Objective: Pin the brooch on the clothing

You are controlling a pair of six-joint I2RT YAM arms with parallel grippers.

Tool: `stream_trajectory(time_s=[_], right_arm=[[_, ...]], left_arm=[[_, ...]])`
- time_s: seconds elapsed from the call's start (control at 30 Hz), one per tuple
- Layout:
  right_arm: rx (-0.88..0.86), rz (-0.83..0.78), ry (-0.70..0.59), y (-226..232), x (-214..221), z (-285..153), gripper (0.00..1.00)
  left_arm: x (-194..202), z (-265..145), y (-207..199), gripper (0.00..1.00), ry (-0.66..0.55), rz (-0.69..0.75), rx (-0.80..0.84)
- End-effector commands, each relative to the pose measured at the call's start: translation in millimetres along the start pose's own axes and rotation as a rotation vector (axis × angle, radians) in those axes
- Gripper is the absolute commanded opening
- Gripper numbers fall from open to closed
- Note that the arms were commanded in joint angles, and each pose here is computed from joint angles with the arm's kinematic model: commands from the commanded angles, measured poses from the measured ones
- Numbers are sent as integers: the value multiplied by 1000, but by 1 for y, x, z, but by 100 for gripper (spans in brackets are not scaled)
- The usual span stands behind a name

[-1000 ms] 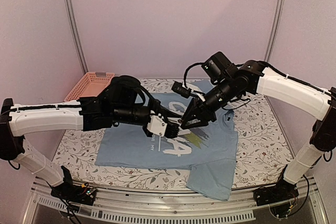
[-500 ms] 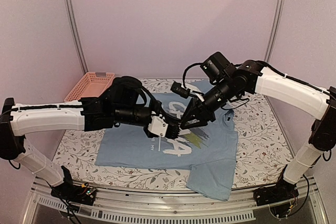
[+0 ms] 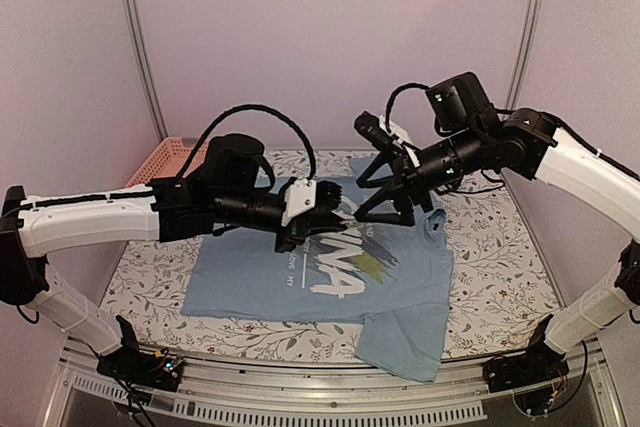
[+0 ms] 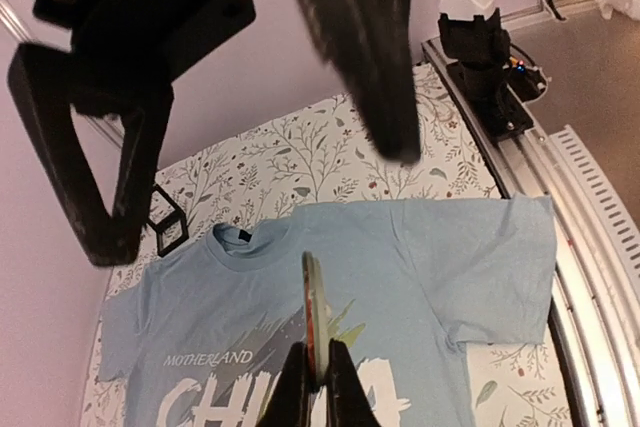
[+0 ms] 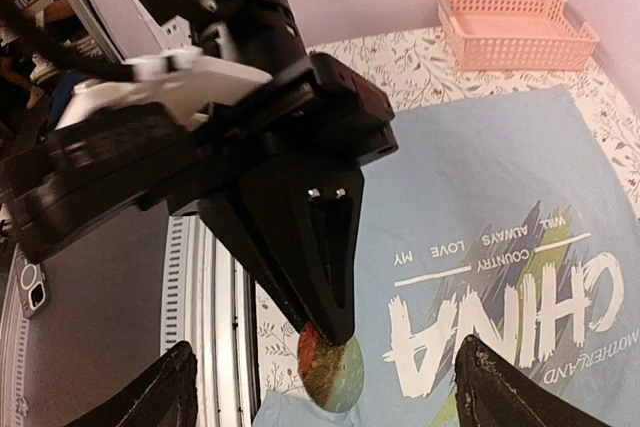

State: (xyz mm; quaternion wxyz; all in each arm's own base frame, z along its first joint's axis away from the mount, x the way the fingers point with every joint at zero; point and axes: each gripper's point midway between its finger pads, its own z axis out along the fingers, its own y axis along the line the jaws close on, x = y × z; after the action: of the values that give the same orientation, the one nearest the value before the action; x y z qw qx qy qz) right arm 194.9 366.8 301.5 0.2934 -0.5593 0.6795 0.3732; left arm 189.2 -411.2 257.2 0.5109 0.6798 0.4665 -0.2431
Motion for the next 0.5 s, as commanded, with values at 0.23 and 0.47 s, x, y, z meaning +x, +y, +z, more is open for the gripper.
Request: stream_trajectory(time_s=[0.23,0.47], right_arm=[[50,-35,-205,5,-19,-34,67],[19,-9,-196,0,-18,-21,42]], left_arm=[[-30,-27,17,0,-140,-615,177],[-27,-27,16,0,-115,-640,182]])
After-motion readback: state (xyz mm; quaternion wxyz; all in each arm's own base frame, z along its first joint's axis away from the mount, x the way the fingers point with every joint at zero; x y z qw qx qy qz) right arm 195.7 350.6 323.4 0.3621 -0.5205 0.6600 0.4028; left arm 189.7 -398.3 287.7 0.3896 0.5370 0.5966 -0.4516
